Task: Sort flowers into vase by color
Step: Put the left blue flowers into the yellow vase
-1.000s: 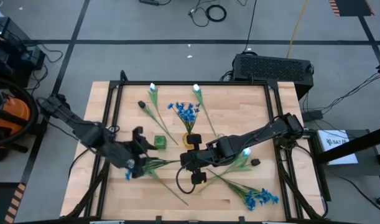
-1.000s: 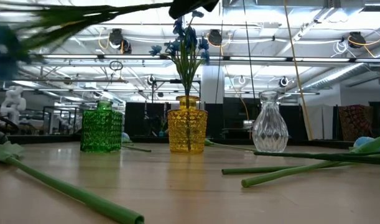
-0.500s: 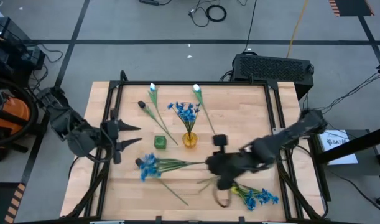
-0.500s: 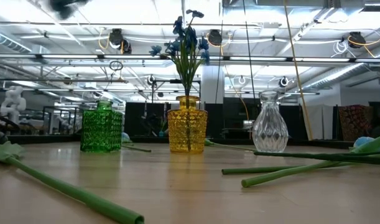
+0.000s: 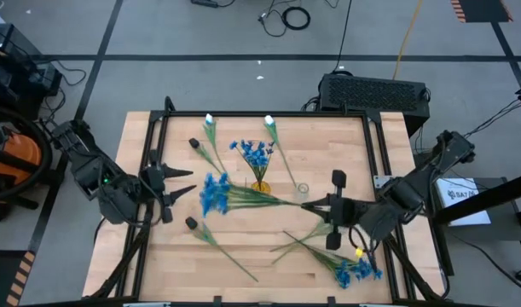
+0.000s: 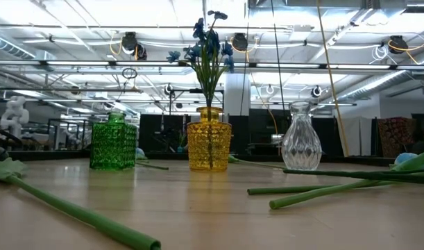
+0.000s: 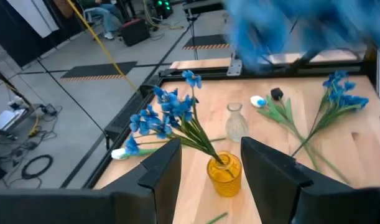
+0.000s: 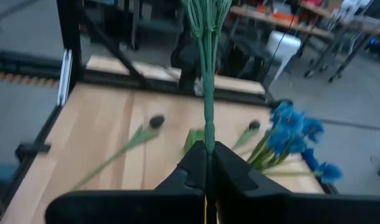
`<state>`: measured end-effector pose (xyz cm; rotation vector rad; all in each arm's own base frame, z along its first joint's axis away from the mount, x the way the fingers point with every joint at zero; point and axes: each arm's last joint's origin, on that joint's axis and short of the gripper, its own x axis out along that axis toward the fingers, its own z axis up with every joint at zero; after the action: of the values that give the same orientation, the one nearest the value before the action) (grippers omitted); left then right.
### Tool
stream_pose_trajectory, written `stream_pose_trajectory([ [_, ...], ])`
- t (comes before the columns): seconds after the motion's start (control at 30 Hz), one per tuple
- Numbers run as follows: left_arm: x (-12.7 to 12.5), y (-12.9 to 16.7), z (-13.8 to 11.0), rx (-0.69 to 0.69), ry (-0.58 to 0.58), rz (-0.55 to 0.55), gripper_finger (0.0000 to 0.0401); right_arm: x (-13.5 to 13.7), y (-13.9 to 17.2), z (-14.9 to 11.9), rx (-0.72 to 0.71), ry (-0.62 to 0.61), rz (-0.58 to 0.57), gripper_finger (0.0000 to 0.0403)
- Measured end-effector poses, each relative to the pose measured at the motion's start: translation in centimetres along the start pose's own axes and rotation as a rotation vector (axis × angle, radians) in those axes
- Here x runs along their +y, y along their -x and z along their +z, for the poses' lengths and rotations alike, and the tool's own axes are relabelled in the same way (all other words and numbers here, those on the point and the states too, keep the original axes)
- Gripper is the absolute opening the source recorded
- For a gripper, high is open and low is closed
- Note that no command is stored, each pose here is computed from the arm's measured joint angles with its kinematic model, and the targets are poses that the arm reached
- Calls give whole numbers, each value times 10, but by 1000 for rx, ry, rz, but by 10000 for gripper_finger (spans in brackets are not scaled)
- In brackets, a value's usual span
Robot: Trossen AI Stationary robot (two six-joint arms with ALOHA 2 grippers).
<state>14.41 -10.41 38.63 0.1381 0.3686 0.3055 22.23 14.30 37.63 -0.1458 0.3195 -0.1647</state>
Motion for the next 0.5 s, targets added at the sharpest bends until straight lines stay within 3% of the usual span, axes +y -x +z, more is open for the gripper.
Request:
stream_pose_trajectory([
  [0.33, -63, -40, -1, -18, -47, 28, 173, -17, -23, 0, -263, -111, -67, 5],
  [0.5, -98, -65, 5, -79, -95, -72, 173, -22, -34, -6, -434, -145, 12, 6],
])
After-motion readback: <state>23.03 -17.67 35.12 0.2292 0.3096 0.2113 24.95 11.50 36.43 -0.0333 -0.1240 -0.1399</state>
